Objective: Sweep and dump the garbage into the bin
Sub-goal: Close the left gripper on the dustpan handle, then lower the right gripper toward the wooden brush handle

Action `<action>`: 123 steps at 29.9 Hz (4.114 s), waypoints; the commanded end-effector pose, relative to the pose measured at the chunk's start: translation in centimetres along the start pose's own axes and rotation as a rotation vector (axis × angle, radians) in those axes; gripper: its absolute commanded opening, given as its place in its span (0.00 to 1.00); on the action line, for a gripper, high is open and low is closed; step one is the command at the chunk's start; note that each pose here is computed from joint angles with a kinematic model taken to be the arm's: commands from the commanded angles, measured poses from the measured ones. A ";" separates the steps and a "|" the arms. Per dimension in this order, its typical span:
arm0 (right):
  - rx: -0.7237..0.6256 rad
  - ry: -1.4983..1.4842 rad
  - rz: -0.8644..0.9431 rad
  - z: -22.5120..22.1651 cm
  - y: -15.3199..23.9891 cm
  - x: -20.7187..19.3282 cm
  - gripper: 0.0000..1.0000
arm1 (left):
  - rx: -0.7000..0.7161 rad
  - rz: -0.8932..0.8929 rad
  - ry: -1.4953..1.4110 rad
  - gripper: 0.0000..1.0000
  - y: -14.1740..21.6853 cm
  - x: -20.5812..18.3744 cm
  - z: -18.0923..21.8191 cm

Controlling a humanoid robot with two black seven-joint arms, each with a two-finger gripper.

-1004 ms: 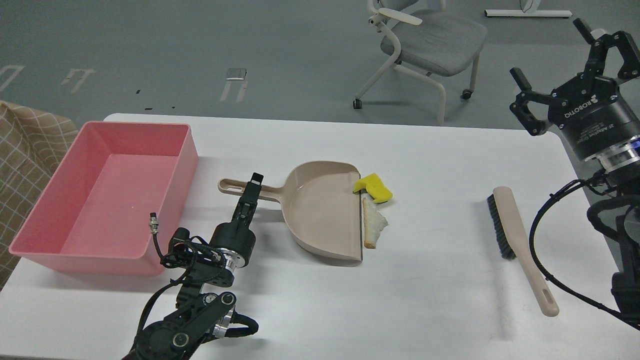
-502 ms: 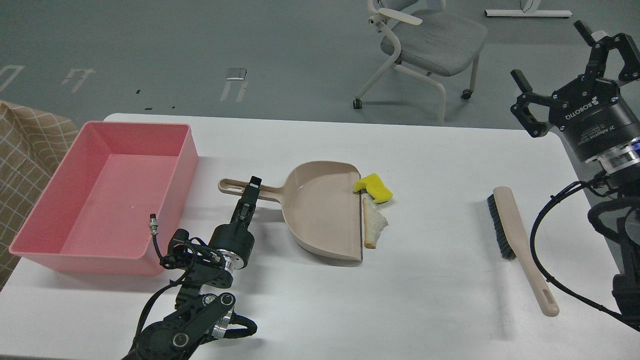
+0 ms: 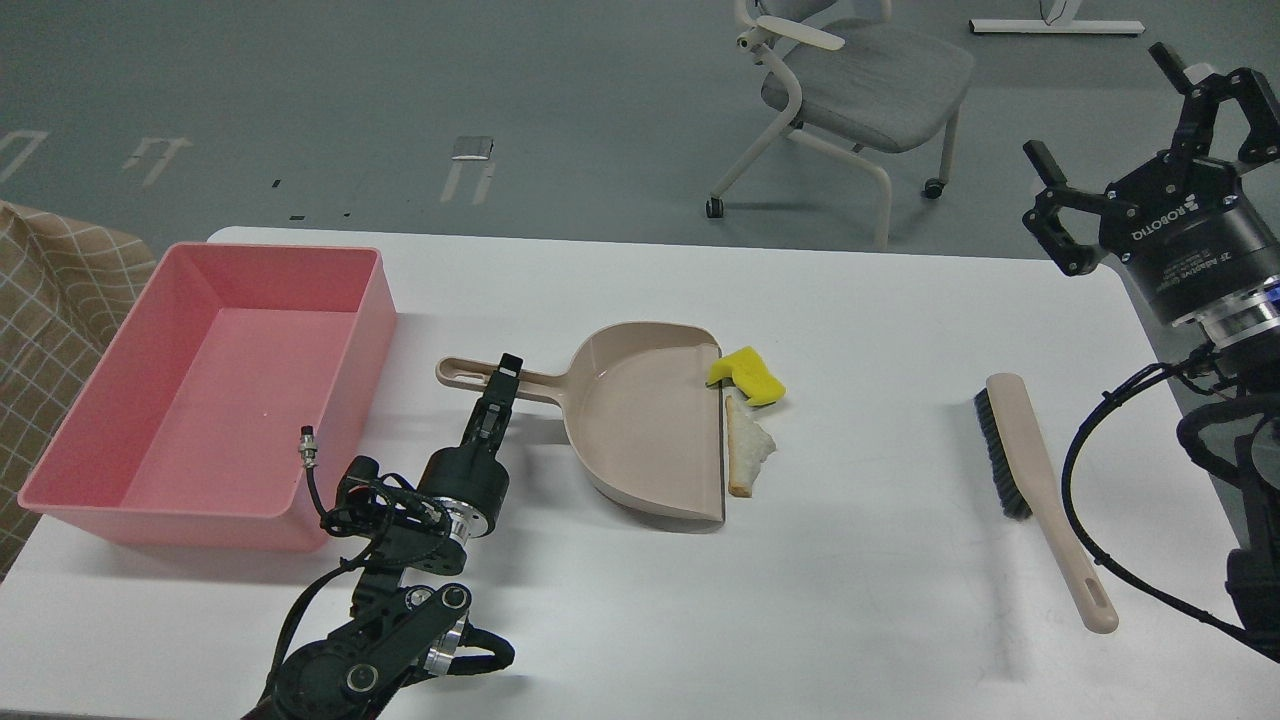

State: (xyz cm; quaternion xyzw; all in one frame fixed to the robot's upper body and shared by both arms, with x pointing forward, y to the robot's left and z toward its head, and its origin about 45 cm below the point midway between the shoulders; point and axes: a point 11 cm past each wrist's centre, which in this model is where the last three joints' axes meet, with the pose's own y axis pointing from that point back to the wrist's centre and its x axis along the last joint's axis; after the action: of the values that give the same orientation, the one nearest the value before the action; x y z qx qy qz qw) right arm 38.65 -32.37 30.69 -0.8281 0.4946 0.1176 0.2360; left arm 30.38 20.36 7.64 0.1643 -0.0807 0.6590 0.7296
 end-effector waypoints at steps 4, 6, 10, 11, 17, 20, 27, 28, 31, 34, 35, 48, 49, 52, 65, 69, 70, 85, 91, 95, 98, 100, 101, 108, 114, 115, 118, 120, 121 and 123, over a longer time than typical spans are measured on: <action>-0.005 -0.003 0.005 0.2 0.1 0.2 1.00 | 0.005 -0.001 0.002 0.28 0.2 -0.1 -0.2; -0.003 -0.002 0.005 0.1 0.1 0.1 1.00 | 0.003 -0.001 0.003 0.27 0.1 -0.2 -0.1; -0.003 -0.002 0.005 0.1 0.1 0.1 1.00 | -0.006 -0.002 0.006 0.27 -0.1 -0.2 0.2; -0.002 -0.002 0.005 0.1 0.1 0.1 1.00 | -0.007 -0.001 0.004 0.27 -0.1 -0.2 0.3; 0.014 0.003 -0.002 -0.4 0.0 -0.1 1.00 | -0.008 0.000 0.001 0.27 -0.2 0.0 0.3; 0.018 0.037 -0.007 -1.2 -0.1 -0.2 1.00 | -0.022 0.001 -0.002 0.27 -0.5 0.1 0.7; -0.126 0.388 0.042 -3.7 0.9 1.7 1.00 | -0.035 0.004 -0.015 0.27 -1.0 0.7 1.1; -0.136 0.411 0.049 -3.9 1.0 1.9 1.00 | -0.037 0.003 -0.015 0.27 -1.0 0.7 1.1; -0.171 0.483 0.069 -5.1 1.7 2.7 1.00 | -0.042 0.004 -0.019 0.27 -1.2 0.8 1.3; -0.172 0.503 0.079 -5.9 1.9 3.0 1.00 | -0.049 0.010 -0.034 0.27 -1.4 1.5 1.3; -0.170 0.507 0.080 -6.1 2.0 3.1 1.00 | -0.050 0.008 -0.037 0.27 -1.4 1.5 1.4; -0.067 0.586 0.153 -12.1 3.6 4.0 1.00 | -0.062 -0.063 -0.094 0.27 -0.9 0.5 1.1; -0.055 0.579 0.148 -12.0 3.5 3.9 1.00 | -0.062 -0.061 -0.096 0.27 -0.9 0.6 1.1; -0.031 0.580 0.134 -12.2 3.4 3.4 1.00 | -0.064 -0.061 -0.106 0.27 -1.0 1.0 1.0; -0.055 0.691 0.106 -12.7 3.9 1.7 0.96 | -0.066 -0.080 -0.144 0.27 -0.8 1.3 0.7; -0.125 0.766 0.133 -11.9 4.9 2.4 0.78 | -0.076 -0.116 -0.161 0.27 -0.6 0.4 0.8; -0.134 0.784 0.131 -11.9 4.9 2.3 0.77 | -0.075 -0.117 -0.162 0.27 -0.6 0.3 0.8; -0.146 0.806 0.127 -11.5 5.2 1.9 0.79 | -0.088 -0.104 -0.196 0.27 -1.5 1.6 1.1; -0.282 0.869 0.154 -10.5 7.7 3.3 0.78 | -0.085 -0.101 -0.208 0.27 -1.6 2.0 1.0; -0.394 0.924 0.185 -9.9 9.8 4.7 0.83 | -0.075 -0.099 -0.213 0.27 -1.6 2.1 0.6; -0.473 0.958 0.182 -8.8 10.6 5.2 0.88 | -0.067 -0.098 -0.217 0.27 -1.5 2.2 0.3; -0.533 0.991 0.166 -7.8 10.8 5.4 0.91 | -0.065 -0.098 -0.217 0.27 -1.5 2.2 0.2; -0.533 0.991 0.166 -7.8 10.8 5.4 0.91 | -0.065 -0.098 -0.217 0.27 -1.5 2.2 0.2; -0.609 1.011 0.158 -6.3 11.8 6.0 0.91 | -0.068 -0.101 -0.240 0.27 -1.6 2.3 0.1; -0.721 1.048 0.148 -4.1 13.6 6.7 0.91 | -0.072 -0.102 -0.236 0.27 -1.6 2.0 0.3; -0.738 1.060 0.142 -3.8 13.7 6.8 0.91 | -0.073 -0.102 -0.236 0.27 -1.6 2.1 0.3; -0.853 1.094 0.097 -1.1 15.1 7.0 0.91 | -0.074 -0.102 -0.235 0.27 -1.7 2.0 0.4; -0.918 1.105 0.064 0.6 16.1 7.0 0.91 | -0.076 -0.101 -0.237 0.27 -1.7 2.1 0.4; -0.937 1.109 0.053 1.1 16.4 7.0 0.91 | -0.077 -0.101 -0.236 0.27 -1.8 2.1 0.5; -1.006 1.137 0.019 2.4 17.5 7.0 0.91 | -0.080 -0.102 -0.238 0.27 -1.9 2.1 0.6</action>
State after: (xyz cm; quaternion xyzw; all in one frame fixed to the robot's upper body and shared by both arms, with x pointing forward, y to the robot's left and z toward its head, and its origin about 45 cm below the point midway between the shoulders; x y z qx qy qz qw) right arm 27.88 -43.85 22.68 -0.7671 0.4654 -0.1156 -0.4261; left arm 32.41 22.02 8.50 0.2168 -0.1829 0.5937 0.7530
